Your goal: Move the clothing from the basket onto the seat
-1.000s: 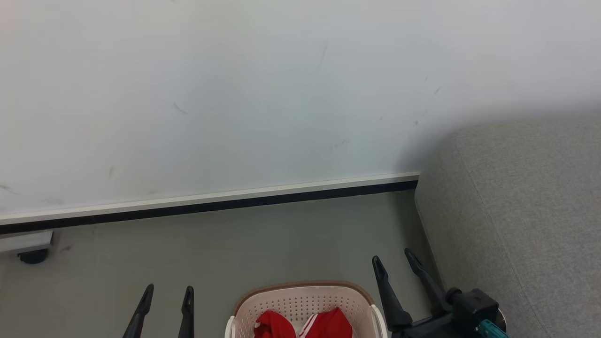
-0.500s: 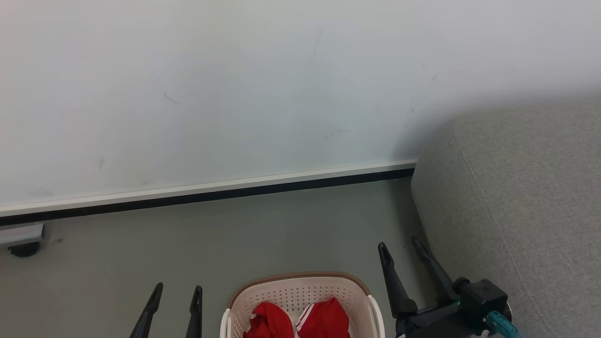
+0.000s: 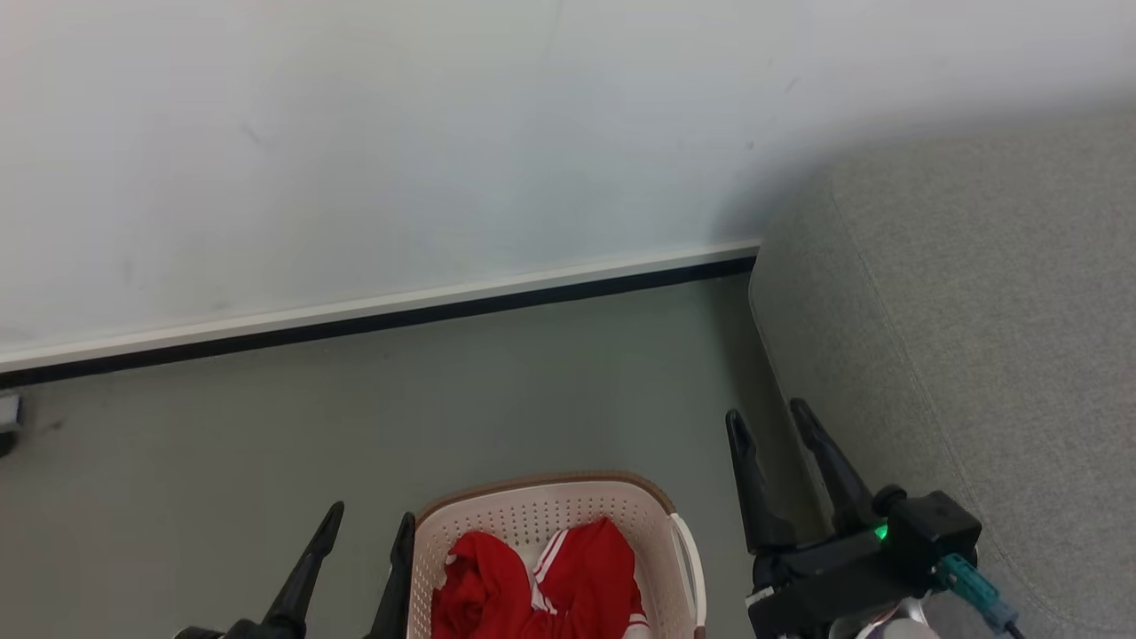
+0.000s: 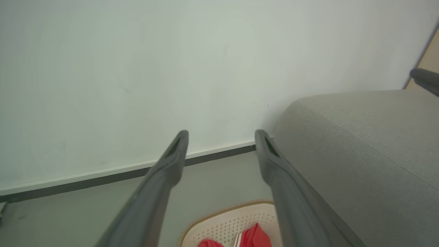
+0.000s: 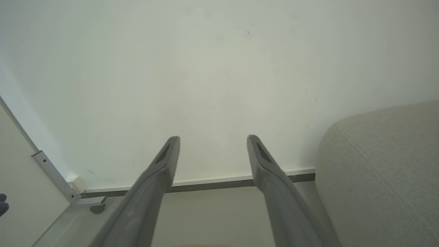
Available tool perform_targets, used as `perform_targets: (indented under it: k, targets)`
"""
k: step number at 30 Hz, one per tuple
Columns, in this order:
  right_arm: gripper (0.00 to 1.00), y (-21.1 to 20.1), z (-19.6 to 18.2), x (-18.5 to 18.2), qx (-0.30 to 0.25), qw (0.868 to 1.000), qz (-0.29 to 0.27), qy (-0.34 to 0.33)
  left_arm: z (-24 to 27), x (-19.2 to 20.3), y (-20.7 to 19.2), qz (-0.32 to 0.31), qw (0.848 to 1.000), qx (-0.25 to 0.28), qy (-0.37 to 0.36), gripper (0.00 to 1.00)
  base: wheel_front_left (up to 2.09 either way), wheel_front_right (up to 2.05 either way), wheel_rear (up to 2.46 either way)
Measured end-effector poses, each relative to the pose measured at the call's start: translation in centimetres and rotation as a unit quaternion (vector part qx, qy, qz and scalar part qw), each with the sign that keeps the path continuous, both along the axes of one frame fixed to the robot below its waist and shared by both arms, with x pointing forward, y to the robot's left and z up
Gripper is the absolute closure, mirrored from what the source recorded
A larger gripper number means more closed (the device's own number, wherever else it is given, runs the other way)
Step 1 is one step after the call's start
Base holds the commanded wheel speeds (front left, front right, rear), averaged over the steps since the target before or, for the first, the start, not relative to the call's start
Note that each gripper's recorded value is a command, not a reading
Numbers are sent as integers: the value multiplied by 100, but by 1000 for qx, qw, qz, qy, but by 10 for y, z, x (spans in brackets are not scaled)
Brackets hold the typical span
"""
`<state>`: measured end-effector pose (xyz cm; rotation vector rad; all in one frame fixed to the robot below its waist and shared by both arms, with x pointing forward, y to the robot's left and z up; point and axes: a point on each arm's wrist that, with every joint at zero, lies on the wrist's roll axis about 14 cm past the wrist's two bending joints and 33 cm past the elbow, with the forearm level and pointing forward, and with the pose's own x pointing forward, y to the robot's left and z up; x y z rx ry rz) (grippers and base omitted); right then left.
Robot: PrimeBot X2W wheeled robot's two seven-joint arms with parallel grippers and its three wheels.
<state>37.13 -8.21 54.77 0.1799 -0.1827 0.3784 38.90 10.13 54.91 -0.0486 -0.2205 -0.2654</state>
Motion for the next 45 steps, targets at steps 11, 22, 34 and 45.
perform_targets:
  k: [11, 22, 34, 45]
  targets:
    - [0, -14, 16, 47, 1, 999, -23, -32, -39, 47, -33, -65, 997, 28, 37, 0, 0, 0, 0]
    - [0, -11, 44, 99, 7, 994, -13, -105, -112, 99, -66, -139, 984, 54, 98, 0, 0, 0, 0]
    - [0, -25, 25, 130, 10, 993, -22, -112, -243, 102, -110, -250, 938, 96, 221, 0, 0, 0, 0]
    - [0, -33, -10, 153, 13, 996, -26, -88, -315, 99, -152, -326, 900, 103, 270, 0, 0, 0, 0]
